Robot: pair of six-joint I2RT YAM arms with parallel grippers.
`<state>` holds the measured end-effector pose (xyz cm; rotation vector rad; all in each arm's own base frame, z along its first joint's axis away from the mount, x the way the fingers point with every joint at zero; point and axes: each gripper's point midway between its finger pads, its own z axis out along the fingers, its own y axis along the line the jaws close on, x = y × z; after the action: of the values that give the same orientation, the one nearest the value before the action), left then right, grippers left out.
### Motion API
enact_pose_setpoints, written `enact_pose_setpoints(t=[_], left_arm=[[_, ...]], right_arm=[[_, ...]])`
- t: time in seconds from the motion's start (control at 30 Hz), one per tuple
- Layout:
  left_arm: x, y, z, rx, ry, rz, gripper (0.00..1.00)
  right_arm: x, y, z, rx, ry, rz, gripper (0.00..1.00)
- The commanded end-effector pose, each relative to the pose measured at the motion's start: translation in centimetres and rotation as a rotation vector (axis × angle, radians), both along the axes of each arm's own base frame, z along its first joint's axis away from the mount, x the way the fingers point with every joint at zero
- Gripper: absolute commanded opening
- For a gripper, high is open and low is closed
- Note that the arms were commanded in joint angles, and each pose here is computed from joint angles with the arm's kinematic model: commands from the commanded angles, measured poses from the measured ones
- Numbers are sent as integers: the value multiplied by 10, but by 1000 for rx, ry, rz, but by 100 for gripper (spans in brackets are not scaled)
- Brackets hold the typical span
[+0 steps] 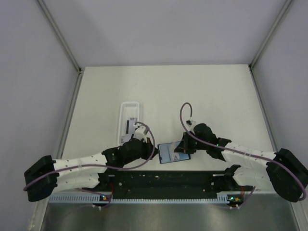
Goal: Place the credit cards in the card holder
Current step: Turn over the card slot in the card holder.
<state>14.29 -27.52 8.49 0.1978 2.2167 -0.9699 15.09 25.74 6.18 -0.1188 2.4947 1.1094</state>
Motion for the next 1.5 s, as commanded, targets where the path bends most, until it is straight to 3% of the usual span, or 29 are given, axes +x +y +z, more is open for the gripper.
enact_pose_setpoints(t=[0.0,0.47,1.07,1.47], left_arm=[[5,1,-3,1,-6,22,0],[7,3,-46,98,78,62,0],[14,-8,-49,113,83,53,0],[16,-9,-51,118,85,50,0]], right_arm=[[13,15,15,45,-48,3,0],[21,8,29,17,-68,-15,0],[26,-15,18,-44,-45,-45,0],[25,-21,12,10,-79,-56,0]])
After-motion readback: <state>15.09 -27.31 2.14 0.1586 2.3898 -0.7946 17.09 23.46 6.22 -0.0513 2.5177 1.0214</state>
